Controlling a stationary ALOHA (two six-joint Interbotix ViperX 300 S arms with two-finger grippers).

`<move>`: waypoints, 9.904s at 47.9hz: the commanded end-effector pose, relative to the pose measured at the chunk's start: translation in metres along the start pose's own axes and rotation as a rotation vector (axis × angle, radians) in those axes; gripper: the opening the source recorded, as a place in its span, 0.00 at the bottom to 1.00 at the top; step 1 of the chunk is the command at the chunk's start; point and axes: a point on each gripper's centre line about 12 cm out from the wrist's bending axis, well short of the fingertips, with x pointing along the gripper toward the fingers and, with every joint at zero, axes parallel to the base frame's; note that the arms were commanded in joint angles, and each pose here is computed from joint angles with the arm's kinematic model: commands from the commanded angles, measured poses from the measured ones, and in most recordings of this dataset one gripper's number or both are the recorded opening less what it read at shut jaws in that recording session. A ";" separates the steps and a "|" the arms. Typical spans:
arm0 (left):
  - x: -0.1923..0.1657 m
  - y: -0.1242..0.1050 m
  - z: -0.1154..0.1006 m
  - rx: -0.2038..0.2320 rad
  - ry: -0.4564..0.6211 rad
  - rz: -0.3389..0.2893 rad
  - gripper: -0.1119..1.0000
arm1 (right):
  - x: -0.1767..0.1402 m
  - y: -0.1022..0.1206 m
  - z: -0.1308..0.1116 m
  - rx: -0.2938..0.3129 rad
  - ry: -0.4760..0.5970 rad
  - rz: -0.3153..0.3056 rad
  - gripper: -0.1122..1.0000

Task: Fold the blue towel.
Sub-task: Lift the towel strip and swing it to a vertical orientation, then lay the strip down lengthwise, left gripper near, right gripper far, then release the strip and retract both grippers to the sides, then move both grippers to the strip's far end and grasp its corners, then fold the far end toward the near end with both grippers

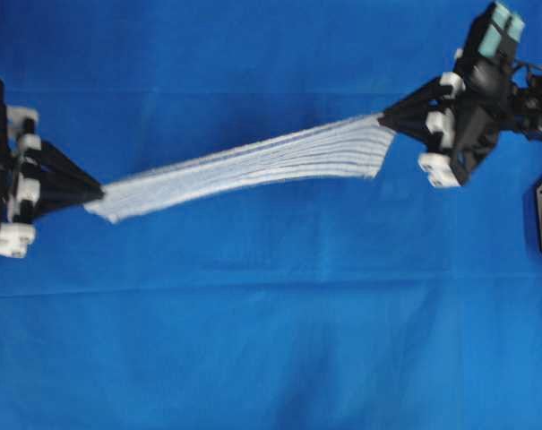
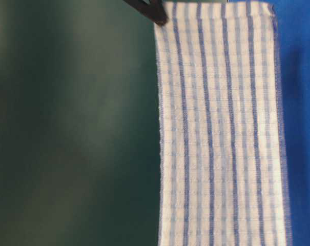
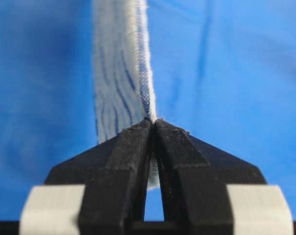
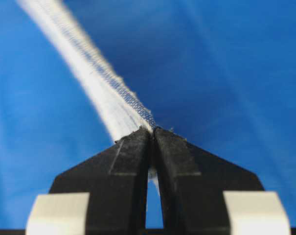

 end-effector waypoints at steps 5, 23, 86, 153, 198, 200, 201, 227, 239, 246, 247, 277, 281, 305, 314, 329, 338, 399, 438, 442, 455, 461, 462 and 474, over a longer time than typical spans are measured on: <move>0.022 -0.017 -0.003 0.020 -0.006 -0.068 0.12 | 0.018 -0.025 0.023 0.015 -0.018 -0.083 0.14; 0.095 -0.072 0.024 0.077 -0.038 -0.186 0.12 | 0.055 -0.069 0.058 -0.030 -0.030 -0.197 0.14; 0.255 -0.147 0.106 0.288 -0.131 -0.218 0.12 | 0.037 -0.095 0.038 -0.052 0.009 -0.277 0.14; 0.212 -0.115 0.003 0.032 0.127 -0.176 0.12 | 0.149 -0.068 0.038 -0.195 0.092 -0.155 0.16; 0.152 -0.074 0.054 0.172 0.020 -0.114 0.82 | 0.072 -0.020 0.029 -0.256 0.016 -0.065 0.52; 0.148 -0.065 0.058 0.186 -0.002 -0.098 0.82 | 0.065 -0.015 0.027 -0.261 0.009 -0.053 0.52; 0.146 -0.060 0.059 0.187 -0.011 -0.090 0.82 | 0.062 -0.012 0.025 -0.264 0.006 -0.045 0.52; 0.070 0.022 0.054 0.250 -0.308 0.074 0.82 | -0.033 0.021 -0.020 -0.232 -0.191 0.138 0.52; 0.060 0.030 0.032 0.239 -0.355 0.077 0.82 | -0.038 0.020 -0.042 -0.199 -0.243 0.191 0.52; 0.061 0.030 0.034 0.240 -0.359 0.077 0.82 | -0.036 0.020 -0.042 -0.197 -0.241 0.193 0.52; 0.062 0.030 0.034 0.241 -0.358 0.077 0.82 | -0.036 0.020 -0.042 -0.197 -0.241 0.193 0.52; 0.098 0.061 0.067 0.267 -0.314 0.195 0.82 | -0.004 -0.017 -0.024 -0.111 -0.190 0.032 0.62; 0.113 0.078 0.072 0.269 -0.273 0.241 0.83 | 0.012 -0.032 -0.023 -0.098 -0.146 -0.019 0.65; 0.205 0.163 0.059 0.218 -0.107 0.370 0.90 | 0.108 -0.091 -0.033 -0.068 0.051 -0.134 0.65; 0.226 0.187 0.041 0.195 -0.067 0.396 0.90 | 0.127 -0.104 -0.045 -0.046 0.085 -0.147 0.65; 0.238 0.202 0.029 0.174 -0.035 0.412 0.81 | 0.139 -0.108 -0.054 -0.040 0.095 -0.140 0.63; 0.242 0.201 0.023 0.167 -0.021 0.407 0.42 | 0.143 -0.110 -0.053 -0.053 0.095 -0.141 0.35; 0.207 0.178 0.069 0.162 -0.142 0.394 0.13 | 0.118 -0.104 -0.009 -0.108 -0.022 -0.150 0.15; 0.185 0.030 0.008 0.183 -0.055 0.073 0.13 | 0.071 0.051 -0.051 -0.198 0.084 0.180 0.15; 0.185 0.013 0.000 0.175 -0.039 0.030 0.13 | 0.069 0.064 -0.059 -0.207 0.110 0.208 0.15; 0.188 -0.022 -0.022 0.201 0.009 -0.057 0.13 | 0.069 0.086 -0.078 -0.227 0.177 0.253 0.15; 0.197 -0.021 -0.033 0.200 0.038 -0.053 0.13 | 0.079 0.090 -0.087 -0.218 0.204 0.256 0.15; 0.198 -0.021 -0.034 0.200 0.042 -0.053 0.13 | 0.081 0.090 -0.089 -0.217 0.209 0.257 0.15; 0.212 -0.019 -0.045 0.170 0.068 -0.046 0.13 | 0.095 0.098 -0.100 -0.215 0.237 0.266 0.15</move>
